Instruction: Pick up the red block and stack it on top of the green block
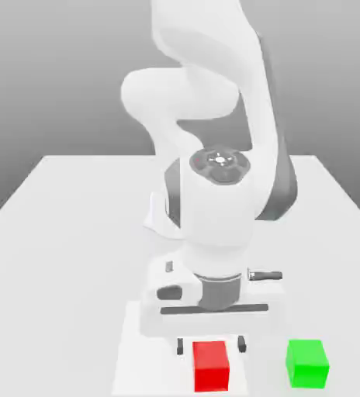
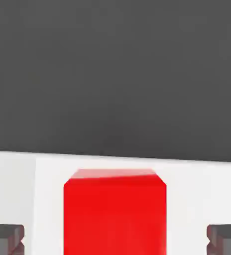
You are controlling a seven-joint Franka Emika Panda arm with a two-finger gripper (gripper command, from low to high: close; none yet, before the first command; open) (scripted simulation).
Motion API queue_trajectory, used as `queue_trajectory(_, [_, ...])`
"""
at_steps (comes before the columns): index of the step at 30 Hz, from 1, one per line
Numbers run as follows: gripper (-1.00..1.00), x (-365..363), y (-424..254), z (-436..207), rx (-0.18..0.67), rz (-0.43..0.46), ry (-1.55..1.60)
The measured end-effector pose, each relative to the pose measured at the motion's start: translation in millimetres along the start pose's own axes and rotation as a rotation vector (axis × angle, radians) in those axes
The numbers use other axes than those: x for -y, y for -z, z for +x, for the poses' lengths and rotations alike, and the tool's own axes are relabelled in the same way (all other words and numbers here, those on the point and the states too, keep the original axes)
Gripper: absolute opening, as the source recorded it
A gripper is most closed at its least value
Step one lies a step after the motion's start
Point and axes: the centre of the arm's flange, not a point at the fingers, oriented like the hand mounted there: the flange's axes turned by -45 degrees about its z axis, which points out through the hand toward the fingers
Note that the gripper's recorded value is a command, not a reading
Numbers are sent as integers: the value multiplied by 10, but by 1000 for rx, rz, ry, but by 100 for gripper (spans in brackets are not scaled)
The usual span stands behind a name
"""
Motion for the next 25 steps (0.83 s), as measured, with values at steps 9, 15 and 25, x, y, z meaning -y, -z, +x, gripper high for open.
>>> queue_trajectory(9, [-100,1,193,8,0,0,0])
queue_trajectory(15, [-100,774,784,8,1,3,195])
queue_trajectory(25, [100,1518,370,-96,0,0,382])
